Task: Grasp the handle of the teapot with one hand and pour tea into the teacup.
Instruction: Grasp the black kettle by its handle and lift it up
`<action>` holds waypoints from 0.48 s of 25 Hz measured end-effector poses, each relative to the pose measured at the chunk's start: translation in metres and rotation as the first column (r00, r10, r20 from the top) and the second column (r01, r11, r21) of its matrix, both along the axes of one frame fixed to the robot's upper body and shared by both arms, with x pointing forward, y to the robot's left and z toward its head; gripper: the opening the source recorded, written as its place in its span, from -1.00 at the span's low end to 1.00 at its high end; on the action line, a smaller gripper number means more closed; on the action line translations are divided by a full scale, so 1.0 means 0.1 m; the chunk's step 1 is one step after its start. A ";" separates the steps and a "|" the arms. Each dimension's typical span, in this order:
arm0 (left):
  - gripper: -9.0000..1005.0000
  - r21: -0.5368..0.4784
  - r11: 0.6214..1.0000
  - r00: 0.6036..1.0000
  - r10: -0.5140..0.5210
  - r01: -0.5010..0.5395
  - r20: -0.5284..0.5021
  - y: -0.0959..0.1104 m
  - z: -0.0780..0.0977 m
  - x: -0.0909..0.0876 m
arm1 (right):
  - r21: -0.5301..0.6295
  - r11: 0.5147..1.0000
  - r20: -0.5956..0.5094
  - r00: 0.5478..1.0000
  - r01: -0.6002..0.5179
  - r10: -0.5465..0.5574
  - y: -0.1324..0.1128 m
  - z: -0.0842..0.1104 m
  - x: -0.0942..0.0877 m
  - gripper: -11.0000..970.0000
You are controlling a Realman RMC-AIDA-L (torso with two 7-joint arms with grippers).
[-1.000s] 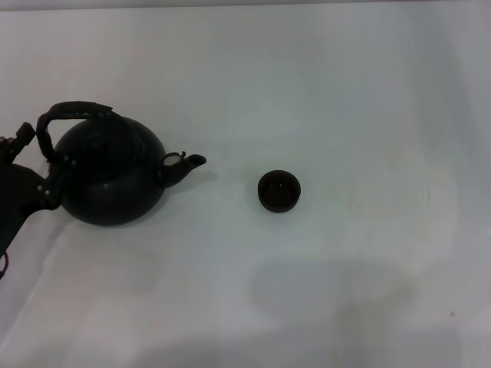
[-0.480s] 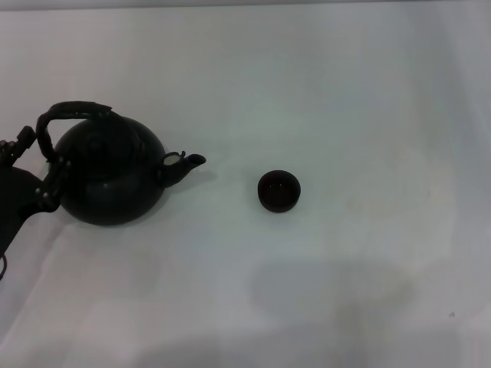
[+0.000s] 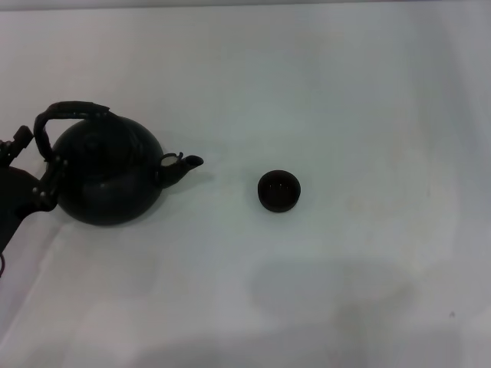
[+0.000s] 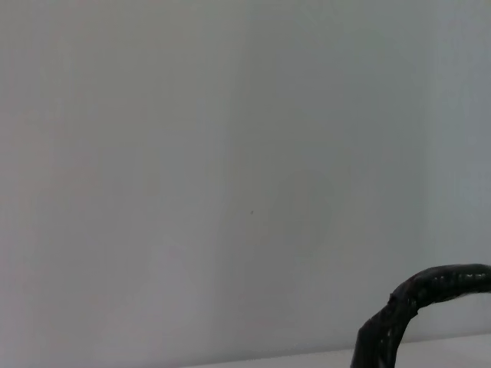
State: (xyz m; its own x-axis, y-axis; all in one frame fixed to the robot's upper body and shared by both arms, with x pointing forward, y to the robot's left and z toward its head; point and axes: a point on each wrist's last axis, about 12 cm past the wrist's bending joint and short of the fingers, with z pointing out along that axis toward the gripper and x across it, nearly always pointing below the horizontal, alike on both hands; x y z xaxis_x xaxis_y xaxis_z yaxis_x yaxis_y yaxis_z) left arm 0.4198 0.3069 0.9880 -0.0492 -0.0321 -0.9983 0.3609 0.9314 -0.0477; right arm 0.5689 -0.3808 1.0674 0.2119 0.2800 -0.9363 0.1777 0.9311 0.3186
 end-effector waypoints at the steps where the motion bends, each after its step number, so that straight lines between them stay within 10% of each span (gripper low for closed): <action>1: 0.24 0.000 1.000 1.000 0.000 0.000 0.000 0.00 0.00 0.00 | 0.000 1.000 0.000 1.000 0.000 0.000 0.00 0.00 0.00 0.73; 12: 0.24 -0.006 1.000 1.000 0.010 -0.010 0.012 0.00 0.02 0.03 | 0.002 1.000 -0.011 1.000 0.002 -0.002 0.00 -0.02 0.00 0.73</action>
State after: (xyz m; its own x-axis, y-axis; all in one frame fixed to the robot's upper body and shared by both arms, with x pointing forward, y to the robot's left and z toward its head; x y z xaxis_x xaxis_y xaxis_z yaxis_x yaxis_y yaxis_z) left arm 0.4231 0.3070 0.9898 -0.0369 -0.0381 -0.9986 0.3525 0.9346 -0.0487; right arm 0.5686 -0.3812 1.0658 0.2019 0.2818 -0.9380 0.1829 0.9300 0.3188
